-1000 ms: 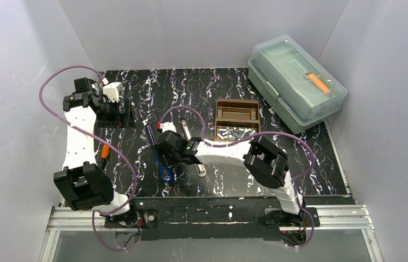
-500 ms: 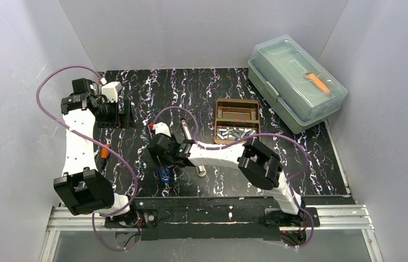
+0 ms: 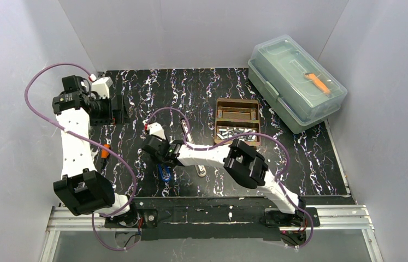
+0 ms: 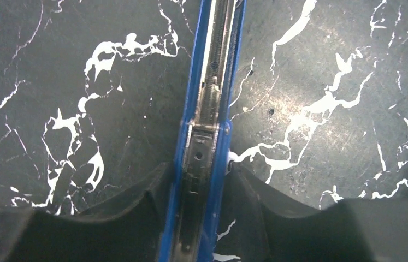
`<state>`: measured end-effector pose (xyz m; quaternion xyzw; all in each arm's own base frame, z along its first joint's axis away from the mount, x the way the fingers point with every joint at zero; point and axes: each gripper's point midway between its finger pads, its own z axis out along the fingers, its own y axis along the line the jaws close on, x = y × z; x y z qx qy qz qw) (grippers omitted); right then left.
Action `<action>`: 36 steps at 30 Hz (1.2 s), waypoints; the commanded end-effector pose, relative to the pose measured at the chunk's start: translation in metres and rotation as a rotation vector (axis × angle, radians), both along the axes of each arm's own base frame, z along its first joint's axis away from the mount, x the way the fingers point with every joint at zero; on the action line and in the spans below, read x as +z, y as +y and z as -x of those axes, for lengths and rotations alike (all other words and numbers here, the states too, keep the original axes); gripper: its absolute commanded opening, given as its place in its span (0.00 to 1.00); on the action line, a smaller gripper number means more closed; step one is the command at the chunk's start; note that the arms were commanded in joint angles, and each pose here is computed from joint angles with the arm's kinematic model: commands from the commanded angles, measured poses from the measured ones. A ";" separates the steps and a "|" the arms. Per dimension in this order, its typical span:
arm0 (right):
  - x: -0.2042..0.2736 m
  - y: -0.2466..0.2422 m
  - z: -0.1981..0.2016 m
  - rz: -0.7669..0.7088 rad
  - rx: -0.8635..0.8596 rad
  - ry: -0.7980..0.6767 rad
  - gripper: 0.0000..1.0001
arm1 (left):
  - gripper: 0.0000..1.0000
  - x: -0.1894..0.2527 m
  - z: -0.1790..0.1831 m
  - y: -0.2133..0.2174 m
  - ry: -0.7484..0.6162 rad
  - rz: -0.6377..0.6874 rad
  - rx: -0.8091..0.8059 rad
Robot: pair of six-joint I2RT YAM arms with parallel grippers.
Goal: Load the staples into the stapler
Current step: Adjust the stapler at the center of the board.
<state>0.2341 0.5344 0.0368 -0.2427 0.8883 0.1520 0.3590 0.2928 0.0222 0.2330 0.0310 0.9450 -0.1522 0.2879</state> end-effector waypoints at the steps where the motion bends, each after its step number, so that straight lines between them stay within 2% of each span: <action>1: 0.002 -0.001 -0.007 0.006 -0.061 -0.028 0.47 | 0.98 0.012 0.005 0.002 0.002 0.012 0.013; 2: 0.000 -0.004 -0.007 0.010 -0.072 -0.027 0.41 | 0.98 0.013 0.005 0.002 0.001 0.014 0.012; 11: -0.009 -0.050 -0.001 0.005 -0.286 0.012 0.08 | 0.98 0.011 0.008 -0.005 -0.002 0.047 -0.019; 14: -0.009 -0.062 0.004 -0.004 -0.349 0.022 0.05 | 0.98 0.010 0.011 -0.008 0.003 0.057 -0.036; 18: -0.012 -0.055 0.013 0.004 -0.327 0.040 0.11 | 0.98 0.008 0.018 -0.012 0.011 0.067 -0.060; 23: 0.000 -0.042 0.011 -0.015 -0.299 0.039 0.31 | 0.98 0.004 0.019 -0.015 0.022 0.085 -0.068; 27: 0.034 -0.047 0.001 -0.054 -0.294 0.008 0.50 | 0.98 0.008 0.016 -0.019 0.016 0.113 -0.070; 29: 0.053 -0.052 -0.005 -0.086 -0.297 -0.006 0.56 | 0.98 0.012 0.014 -0.020 0.005 0.123 -0.071; 33: 0.088 -0.064 -0.019 -0.136 -0.291 -0.027 0.63 | 0.98 0.015 0.012 -0.022 0.000 0.138 -0.071; 36: 0.098 -0.083 -0.034 -0.120 -0.302 -0.041 0.65 | 0.98 0.011 0.012 -0.023 0.016 0.151 -0.079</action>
